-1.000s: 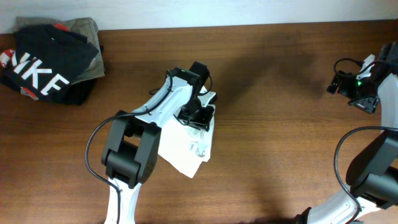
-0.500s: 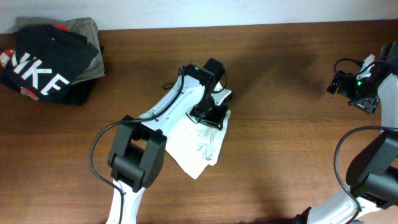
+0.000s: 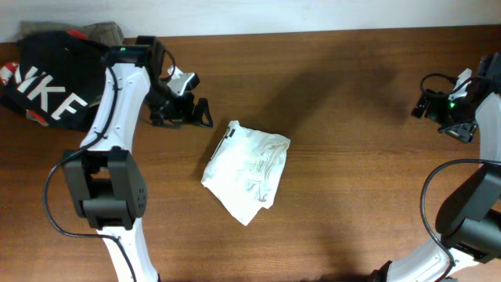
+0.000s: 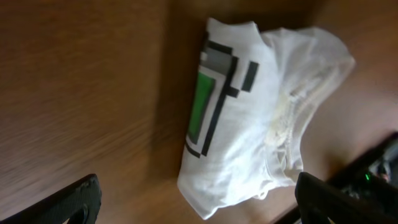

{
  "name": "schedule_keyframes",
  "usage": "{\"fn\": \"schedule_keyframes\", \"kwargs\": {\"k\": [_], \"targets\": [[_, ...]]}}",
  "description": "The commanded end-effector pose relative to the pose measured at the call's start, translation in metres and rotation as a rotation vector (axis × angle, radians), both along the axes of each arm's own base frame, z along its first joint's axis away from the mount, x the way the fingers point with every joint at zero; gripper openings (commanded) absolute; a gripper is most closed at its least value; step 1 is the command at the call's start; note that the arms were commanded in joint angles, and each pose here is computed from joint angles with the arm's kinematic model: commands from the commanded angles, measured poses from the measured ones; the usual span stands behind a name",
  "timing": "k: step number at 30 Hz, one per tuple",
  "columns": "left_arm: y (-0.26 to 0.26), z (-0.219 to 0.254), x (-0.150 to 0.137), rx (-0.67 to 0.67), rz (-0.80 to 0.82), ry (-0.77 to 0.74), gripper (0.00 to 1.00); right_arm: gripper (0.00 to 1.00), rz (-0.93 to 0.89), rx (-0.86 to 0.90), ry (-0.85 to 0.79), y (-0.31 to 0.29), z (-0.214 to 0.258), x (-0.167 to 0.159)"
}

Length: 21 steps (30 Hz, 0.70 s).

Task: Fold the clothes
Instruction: 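Grasp the folded white shirt with the left gripper and lift it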

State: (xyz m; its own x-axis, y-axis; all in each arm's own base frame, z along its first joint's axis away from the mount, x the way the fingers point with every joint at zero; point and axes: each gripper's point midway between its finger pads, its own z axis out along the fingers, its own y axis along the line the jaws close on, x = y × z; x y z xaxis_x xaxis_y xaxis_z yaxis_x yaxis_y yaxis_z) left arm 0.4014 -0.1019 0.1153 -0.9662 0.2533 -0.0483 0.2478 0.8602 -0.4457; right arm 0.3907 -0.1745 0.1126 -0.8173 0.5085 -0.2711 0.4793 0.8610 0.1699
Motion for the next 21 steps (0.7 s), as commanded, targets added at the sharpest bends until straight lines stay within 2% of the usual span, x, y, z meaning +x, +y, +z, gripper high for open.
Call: {"fn": "schedule_keyframes", "kwargs": {"k": [1, 8, 16, 19, 21], "targets": [[-0.021, -0.011, -0.020, -0.188, -0.108, 0.009, 0.99, 0.99, 0.001, -0.024, -0.027, -0.002, 0.012, 0.004], [-0.044, -0.065, -0.052, -0.349, -0.075, 0.088, 0.99, 0.99, 0.002, -0.023, -0.027, -0.001, 0.012, 0.004], [-0.078, -0.085, -0.066, -0.333, -0.158, 0.071, 0.96, 0.99, 0.002, -0.023, -0.027, -0.001, 0.012, 0.004], [-0.082, -0.098, -0.060, -0.221, -0.137, 0.059, 0.93, 0.99, 0.002, -0.023, -0.027, -0.001, 0.012, 0.004], [-0.086, -0.102, -0.061, -0.196, -0.159, 0.047, 0.89, 0.99, 0.002, -0.023, -0.027, -0.001, 0.012, 0.004]]}}
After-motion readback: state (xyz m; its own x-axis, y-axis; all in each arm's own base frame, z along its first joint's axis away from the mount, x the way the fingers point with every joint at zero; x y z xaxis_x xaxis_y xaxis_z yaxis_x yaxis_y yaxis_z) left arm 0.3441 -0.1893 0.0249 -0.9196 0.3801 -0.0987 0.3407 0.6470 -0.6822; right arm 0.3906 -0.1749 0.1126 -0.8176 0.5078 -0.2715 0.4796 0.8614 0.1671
